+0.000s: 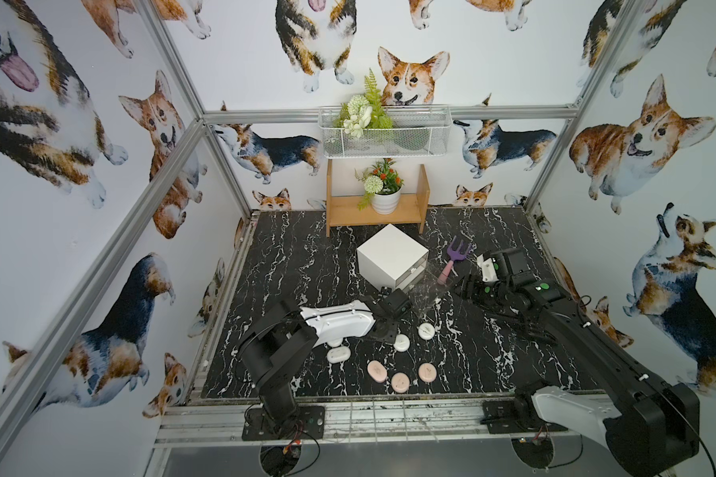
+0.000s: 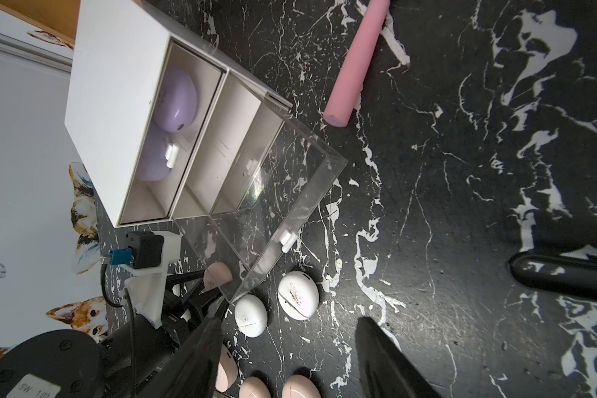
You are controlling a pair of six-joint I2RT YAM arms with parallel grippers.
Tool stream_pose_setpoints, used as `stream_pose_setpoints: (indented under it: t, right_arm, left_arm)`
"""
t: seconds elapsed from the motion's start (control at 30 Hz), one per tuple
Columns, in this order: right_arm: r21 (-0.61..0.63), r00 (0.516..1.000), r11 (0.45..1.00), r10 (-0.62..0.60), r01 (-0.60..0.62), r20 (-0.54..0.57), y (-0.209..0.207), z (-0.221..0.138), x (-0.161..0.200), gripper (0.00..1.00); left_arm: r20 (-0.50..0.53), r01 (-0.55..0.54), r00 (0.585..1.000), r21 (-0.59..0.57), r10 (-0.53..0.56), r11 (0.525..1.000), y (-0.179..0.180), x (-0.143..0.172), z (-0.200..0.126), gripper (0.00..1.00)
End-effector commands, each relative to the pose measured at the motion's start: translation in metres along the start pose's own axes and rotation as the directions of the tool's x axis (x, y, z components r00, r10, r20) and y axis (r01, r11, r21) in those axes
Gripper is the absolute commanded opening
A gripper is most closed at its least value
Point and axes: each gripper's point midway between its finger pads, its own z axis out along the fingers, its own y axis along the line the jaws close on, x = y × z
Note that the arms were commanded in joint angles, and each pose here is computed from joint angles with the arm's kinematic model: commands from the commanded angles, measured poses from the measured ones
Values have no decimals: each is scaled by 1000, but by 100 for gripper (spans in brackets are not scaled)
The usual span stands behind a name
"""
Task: Put the bluetooth earphones in the drawer according to color
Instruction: Pick up the Bluetooth earphone from the center of the board, then place the bluetooth earphone in the drawer.
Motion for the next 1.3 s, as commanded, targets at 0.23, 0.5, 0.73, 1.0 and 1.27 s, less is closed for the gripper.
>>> stream_pose_setpoints:
  t: [0.23, 0.5, 0.73, 1.0, 1.27]
  right_arm:
    - [-12, 999, 1000, -6, 7, 40, -1, -4, -10, 67]
    - [5, 998, 1000, 0, 0, 59, -10, -11, -14, 67]
    - [8, 998, 1000, -2, 1, 64, -14, -14, -17, 67]
    - [7, 998, 1000, 0, 0, 68, -17, -17, -20, 67]
    - [5, 998, 1000, 3, -3, 63, -19, -14, -20, 67]
  left_arm:
    - [188, -109, 976, 3, 106, 994, -22, -47, -113, 53]
    - [257, -251, 936, 3, 242, 968, -83, -101, -139, 53]
    - [239, -324, 912, -78, 333, 943, -114, -146, -116, 53]
    - [177, -347, 912, -150, 370, 926, -114, -172, -78, 52]
    - [125, -355, 919, -157, 375, 922, -107, -170, -49, 52]
